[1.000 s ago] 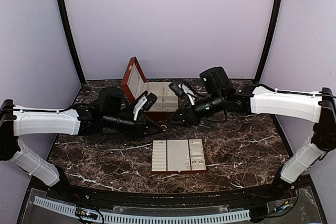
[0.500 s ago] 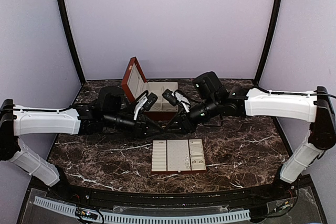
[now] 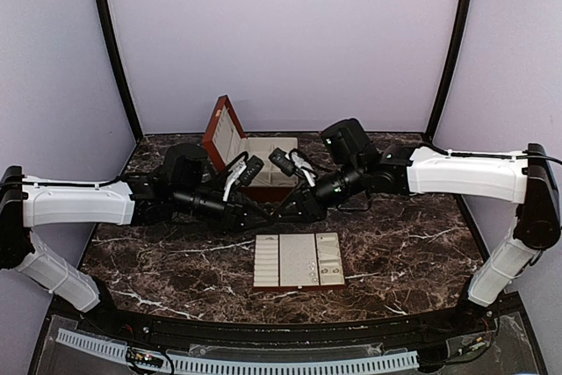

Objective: Organize the mixed jewelry
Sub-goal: Pass from the left arm to the right

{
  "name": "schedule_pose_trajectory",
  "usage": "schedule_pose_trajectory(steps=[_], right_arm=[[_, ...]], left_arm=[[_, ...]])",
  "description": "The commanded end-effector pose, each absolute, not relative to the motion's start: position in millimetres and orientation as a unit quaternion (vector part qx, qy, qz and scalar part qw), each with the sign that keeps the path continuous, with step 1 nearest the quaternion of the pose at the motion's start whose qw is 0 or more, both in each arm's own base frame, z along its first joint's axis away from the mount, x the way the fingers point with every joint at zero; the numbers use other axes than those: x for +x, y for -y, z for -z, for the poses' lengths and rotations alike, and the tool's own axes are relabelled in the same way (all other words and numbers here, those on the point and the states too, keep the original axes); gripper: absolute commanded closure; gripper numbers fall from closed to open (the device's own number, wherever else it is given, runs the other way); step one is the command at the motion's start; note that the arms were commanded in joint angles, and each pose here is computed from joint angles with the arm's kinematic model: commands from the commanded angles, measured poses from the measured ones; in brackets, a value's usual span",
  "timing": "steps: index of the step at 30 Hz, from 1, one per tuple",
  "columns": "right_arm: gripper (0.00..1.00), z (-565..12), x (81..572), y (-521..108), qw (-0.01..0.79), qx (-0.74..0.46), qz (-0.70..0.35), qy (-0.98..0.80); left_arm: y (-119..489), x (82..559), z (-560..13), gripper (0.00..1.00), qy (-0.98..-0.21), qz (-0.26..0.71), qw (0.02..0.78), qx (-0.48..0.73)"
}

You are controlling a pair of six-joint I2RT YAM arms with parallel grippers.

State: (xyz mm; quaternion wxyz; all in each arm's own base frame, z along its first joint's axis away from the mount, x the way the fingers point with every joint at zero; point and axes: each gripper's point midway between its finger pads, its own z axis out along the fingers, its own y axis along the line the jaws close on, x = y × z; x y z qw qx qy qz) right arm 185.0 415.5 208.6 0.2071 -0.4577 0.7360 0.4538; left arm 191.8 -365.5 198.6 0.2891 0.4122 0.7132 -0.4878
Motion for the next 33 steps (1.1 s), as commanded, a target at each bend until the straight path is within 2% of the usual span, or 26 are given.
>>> schedule_pose_trajectory(steps=[1,7,14,15,19,21,24,26,29,33], right_arm=[[0.83,-228,190,-424,0.225,-0.457,-0.478,-0.715],[0.99,-227,192,-422,0.224,-0.455,-0.479,-0.716],[1.0,-230,195,-418,0.232,-0.452,-0.481,-0.715],[1.0,-230,197,-417,0.236,-0.45,-0.478,-0.717],[1.0,-221,208,-411,0.264,-0.44,-0.446,-0.733],[1.0,-216,217,-406,0.282,-0.427,-0.426,-0.746],[1.0,-209,235,-398,0.304,-0.402,-0.397,-0.767],[1.0,-206,241,-395,0.311,-0.389,-0.39,-0.775],[1.0,-206,249,-391,0.326,-0.372,-0.379,-0.782],[1.0,-204,255,-384,0.337,-0.356,-0.364,-0.792]], left_arm=[[367,188,-204,1.0,-0.7,0.499,0.289,0.421],[365,188,-201,1.0,-0.703,0.496,0.29,0.418],[364,191,-194,1.0,-0.715,0.488,0.29,0.408],[363,195,-191,0.95,-0.723,0.479,0.294,0.401],[349,214,-175,0.6,-0.767,0.447,0.32,0.331],[340,222,-159,0.5,-0.794,0.43,0.32,0.287],[332,231,-128,0.43,-0.836,0.408,0.291,0.224],[330,235,-112,0.27,-0.854,0.402,0.272,0.186],[328,242,-98,0.2,-0.866,0.4,0.265,0.14],[328,250,-81,0.18,-0.883,0.38,0.252,0.115]])
